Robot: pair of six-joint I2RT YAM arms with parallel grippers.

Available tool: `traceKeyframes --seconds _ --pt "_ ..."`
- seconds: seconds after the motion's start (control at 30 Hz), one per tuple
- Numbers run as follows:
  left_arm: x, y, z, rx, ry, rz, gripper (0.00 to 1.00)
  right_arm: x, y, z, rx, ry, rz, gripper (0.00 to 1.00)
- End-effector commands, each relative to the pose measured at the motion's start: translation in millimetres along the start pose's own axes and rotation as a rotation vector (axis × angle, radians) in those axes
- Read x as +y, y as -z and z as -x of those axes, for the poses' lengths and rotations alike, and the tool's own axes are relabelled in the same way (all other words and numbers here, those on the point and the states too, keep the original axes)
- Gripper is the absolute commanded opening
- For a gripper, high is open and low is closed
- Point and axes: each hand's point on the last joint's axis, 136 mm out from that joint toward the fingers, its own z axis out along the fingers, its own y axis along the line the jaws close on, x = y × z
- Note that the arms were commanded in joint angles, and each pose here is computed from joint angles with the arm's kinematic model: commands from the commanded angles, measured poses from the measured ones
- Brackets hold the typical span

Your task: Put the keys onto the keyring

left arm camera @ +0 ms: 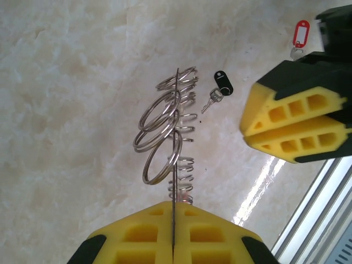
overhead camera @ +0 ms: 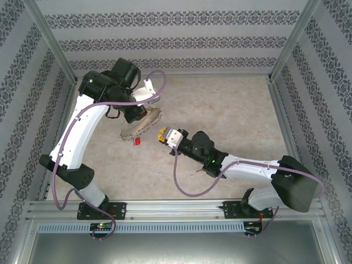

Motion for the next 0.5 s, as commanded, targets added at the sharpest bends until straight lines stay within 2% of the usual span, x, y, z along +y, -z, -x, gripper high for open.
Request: traceKeyframes --seconds 0.0,0.47 --pt "-11 11 -8 0.031 -0.009 0.002 0.00 5 -7 11 -0.057 -0.033 0.012 0.16" --pt "-19 13 -7 0.032 -0.031 -0.002 0.00 13 -30 16 -0.112 -0.044 -0.006 0.18"
